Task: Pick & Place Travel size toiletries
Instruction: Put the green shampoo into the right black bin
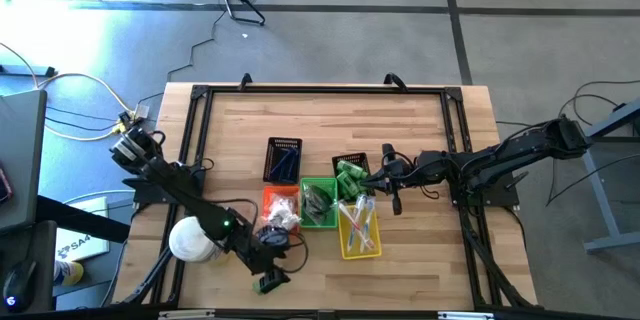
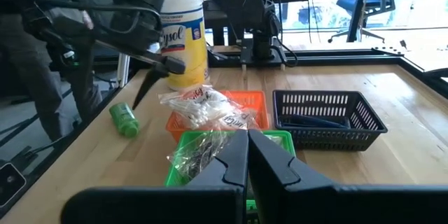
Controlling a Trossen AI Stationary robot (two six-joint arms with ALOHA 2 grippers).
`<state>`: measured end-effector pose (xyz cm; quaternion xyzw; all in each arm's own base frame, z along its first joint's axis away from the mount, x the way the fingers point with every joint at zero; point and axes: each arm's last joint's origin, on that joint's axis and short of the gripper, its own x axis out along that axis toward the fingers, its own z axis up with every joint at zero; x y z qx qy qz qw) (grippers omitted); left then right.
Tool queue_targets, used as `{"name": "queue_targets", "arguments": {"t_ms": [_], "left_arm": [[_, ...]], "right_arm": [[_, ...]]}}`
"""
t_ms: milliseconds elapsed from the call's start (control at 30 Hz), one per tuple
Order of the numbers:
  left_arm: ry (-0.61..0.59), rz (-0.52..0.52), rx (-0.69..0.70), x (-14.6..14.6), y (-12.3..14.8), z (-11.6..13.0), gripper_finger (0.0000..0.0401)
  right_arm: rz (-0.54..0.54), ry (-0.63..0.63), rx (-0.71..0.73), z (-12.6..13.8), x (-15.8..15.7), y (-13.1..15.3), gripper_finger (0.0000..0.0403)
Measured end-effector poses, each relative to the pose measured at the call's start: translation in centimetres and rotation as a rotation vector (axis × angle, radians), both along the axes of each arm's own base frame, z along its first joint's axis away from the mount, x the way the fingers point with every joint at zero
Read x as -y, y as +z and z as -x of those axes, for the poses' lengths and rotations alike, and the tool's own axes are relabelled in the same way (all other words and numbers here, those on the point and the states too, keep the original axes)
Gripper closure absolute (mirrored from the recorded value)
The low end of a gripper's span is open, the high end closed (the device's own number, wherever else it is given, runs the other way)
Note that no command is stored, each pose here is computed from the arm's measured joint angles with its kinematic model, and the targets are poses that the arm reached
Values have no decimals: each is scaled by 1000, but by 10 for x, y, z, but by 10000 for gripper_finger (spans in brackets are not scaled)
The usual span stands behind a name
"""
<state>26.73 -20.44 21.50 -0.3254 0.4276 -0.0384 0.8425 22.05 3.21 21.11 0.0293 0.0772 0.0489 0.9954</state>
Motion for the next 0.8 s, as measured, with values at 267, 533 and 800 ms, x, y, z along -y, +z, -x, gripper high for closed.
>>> {"name": "queue_targets", "arguments": {"t_ms": [267, 533, 800], "left_arm": [[-17, -117, -135, 15, 6, -3, 50], [16, -139, -256, 33, -4, -6, 50], [122, -112, -349, 39, -20, -3, 50]], "right_arm": [[-1, 5, -1, 0, 0, 0, 400], [3, 6, -1, 0, 0, 0, 400], [19, 9, -6, 0, 0, -1, 400]]}}
